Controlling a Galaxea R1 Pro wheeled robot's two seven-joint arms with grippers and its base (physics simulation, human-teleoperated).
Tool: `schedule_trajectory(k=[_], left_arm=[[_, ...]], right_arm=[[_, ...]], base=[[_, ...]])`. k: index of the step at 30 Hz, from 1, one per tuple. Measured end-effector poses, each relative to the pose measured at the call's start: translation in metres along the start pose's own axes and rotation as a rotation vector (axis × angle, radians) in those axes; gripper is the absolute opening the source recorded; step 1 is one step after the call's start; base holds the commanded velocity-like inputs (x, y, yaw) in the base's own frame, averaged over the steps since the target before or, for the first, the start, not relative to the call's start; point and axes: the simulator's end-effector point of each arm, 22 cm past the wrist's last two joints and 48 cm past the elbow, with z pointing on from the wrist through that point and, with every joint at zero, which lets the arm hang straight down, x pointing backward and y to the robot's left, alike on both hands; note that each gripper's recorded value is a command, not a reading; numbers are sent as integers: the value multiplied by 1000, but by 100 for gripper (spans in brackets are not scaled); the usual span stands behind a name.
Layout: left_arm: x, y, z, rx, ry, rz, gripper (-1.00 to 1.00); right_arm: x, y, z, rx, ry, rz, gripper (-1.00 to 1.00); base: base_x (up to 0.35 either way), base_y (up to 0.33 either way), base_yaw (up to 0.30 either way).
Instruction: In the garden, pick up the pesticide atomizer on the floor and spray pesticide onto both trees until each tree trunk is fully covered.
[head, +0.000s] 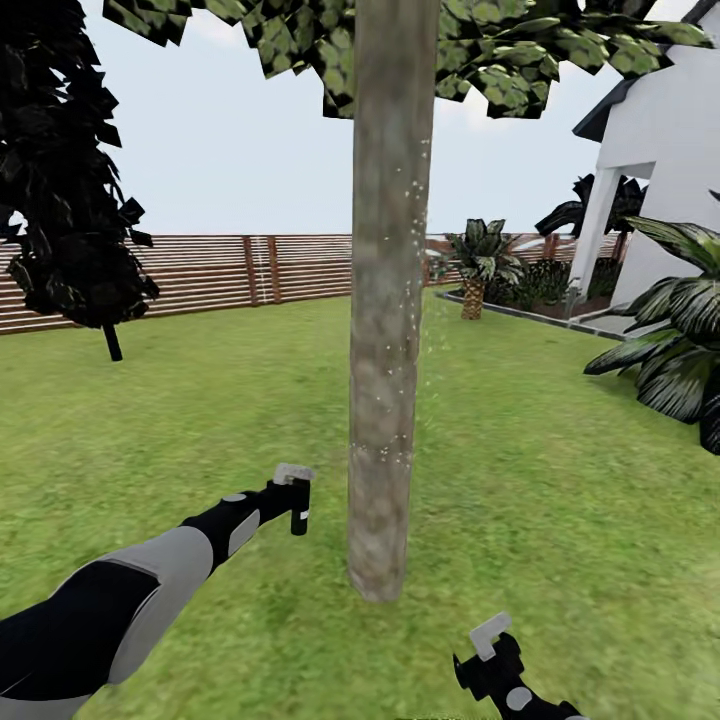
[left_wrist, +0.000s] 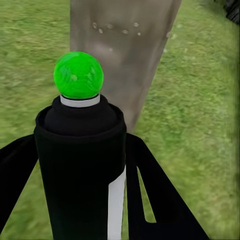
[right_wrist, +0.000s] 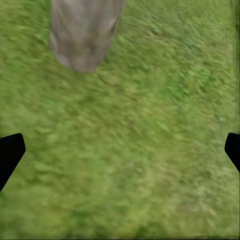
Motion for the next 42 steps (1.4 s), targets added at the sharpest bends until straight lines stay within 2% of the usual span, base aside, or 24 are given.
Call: schedule_trajectory(k=[5,10,22,25,29,33,36,38,40,42], left_arm=[[0,0,0,0,0,0,-100],[0,0,0,0,0,0,-100],[0,-7,2,9,-1,2,-100],[-1,-20,5,27,-2,1,-100],[-8,-25,7,35,-14,0,-100],[-39,-40,9,63,-73,20,-100],[-48,-63,14,96,-90,24,-100],[-47,-68,15,105,-53,8,-100],[-59,-80,12,129,28,-27,-100],[-82,-91,8,149,36,-26,-100]], right_arm=[[0,0,0,0,0,0,100],[0,0,0,0,0,0,100],[-1,1,0,0,-1,2,100],[-1,1,0,1,0,7,100],[0,0,0,1,4,7,100],[2,-1,0,3,7,4,100],[2,-1,0,2,7,2,100],[2,-1,0,2,7,2,100],[2,-1,0,3,7,2,100],[2,-1,0,2,7,1,100]], base=[[0,335,-265],[0,316,-51],[0,43,-102],[0,0,-3],[0,0,0],[0,0,0],[0,0,0],[0,0,0],[0,0,0],[0,0,0]])
